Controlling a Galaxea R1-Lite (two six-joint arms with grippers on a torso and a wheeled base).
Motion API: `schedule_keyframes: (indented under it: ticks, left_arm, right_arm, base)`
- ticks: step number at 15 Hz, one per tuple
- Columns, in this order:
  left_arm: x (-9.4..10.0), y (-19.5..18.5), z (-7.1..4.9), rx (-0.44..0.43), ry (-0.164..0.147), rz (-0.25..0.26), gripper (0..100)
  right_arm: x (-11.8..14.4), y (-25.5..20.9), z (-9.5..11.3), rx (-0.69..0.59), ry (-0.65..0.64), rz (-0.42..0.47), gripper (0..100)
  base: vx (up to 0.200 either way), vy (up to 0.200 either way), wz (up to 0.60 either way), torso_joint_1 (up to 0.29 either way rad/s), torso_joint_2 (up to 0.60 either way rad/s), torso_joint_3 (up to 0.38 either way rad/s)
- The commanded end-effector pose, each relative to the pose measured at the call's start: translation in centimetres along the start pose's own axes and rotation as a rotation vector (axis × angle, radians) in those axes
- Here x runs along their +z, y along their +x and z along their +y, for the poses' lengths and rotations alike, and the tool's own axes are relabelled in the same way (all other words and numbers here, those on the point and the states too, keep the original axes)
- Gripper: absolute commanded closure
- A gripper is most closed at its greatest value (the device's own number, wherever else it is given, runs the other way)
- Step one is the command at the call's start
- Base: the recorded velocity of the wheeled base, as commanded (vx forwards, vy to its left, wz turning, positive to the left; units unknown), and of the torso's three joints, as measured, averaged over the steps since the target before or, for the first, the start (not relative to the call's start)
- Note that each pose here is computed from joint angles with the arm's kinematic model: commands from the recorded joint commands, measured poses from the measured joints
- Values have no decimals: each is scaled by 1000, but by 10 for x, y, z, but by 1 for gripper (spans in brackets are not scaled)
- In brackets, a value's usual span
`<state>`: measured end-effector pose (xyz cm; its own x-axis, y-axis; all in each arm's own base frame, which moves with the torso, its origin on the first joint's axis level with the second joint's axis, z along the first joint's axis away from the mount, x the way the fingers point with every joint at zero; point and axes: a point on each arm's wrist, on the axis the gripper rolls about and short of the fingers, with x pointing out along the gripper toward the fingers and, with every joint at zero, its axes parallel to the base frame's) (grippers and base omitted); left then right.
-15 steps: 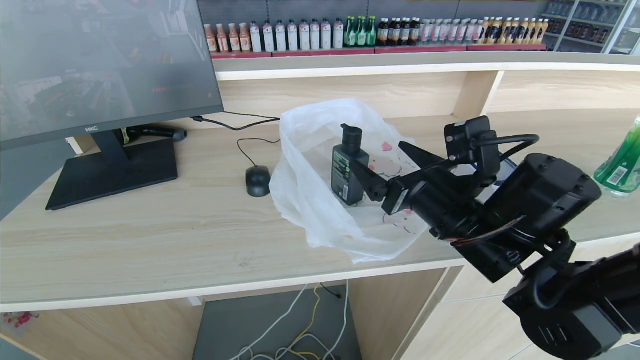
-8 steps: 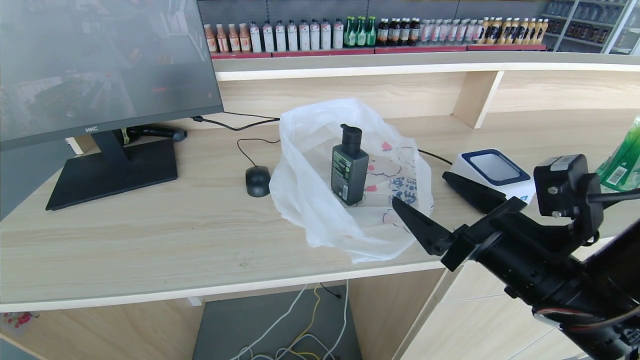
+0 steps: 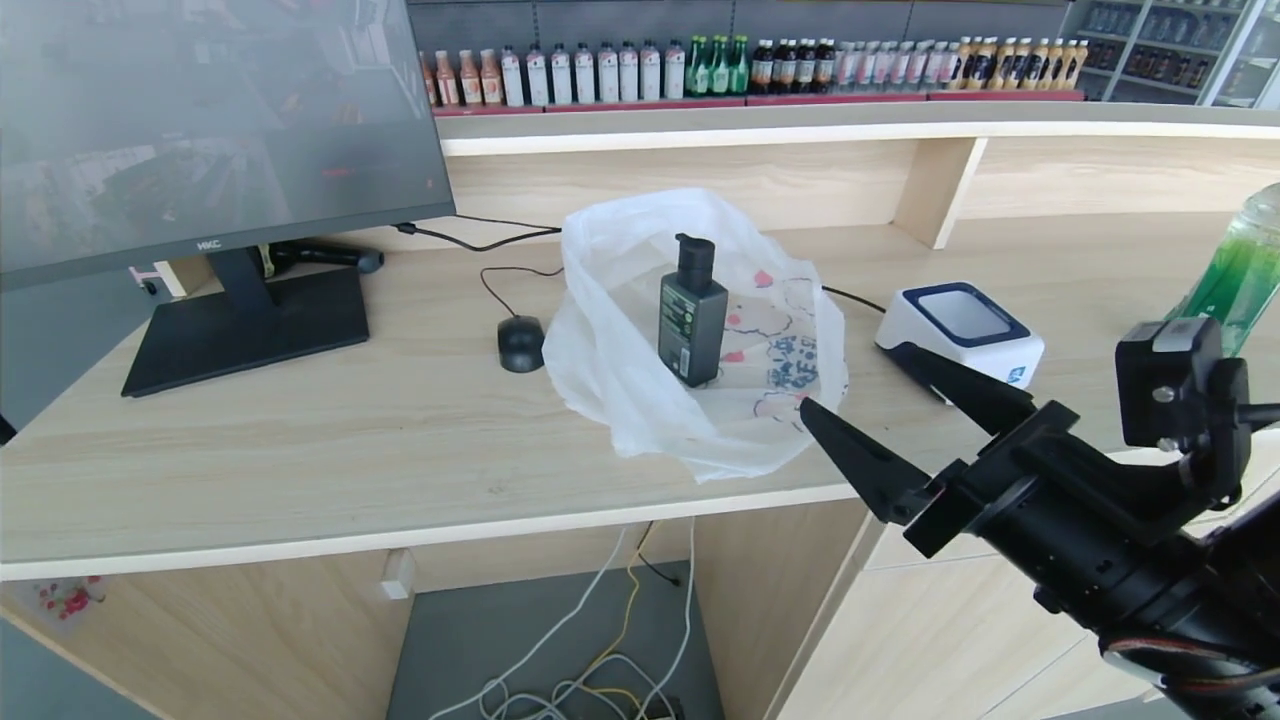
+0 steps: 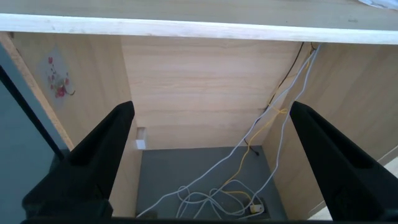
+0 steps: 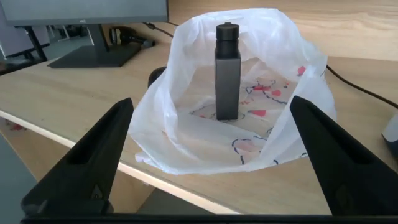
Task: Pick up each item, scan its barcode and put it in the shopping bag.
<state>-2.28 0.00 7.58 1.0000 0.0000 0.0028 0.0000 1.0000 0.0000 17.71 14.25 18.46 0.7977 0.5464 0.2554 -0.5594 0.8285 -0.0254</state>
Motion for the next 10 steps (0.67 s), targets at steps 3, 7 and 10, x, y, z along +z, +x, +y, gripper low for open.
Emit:
schedule_keyframes:
  ticks: [3, 7, 10]
  left_arm:
    - [0, 0, 0, 0, -2, 0, 0]
    - [0, 0, 0, 0, 2, 0, 0]
    - [0, 0, 0, 0, -2, 0, 0]
  right_arm:
    - [-13, -14, 0, 18, -5, 68, 0]
    - [-9, -14, 0, 44, 1, 42, 0]
    - [-7, -17, 0, 44, 1, 35, 0]
  base:
    - [0, 0, 0, 0, 0, 0]
    - [0, -100, 0, 0, 0, 0]
    - [0, -200, 0, 4, 1, -1]
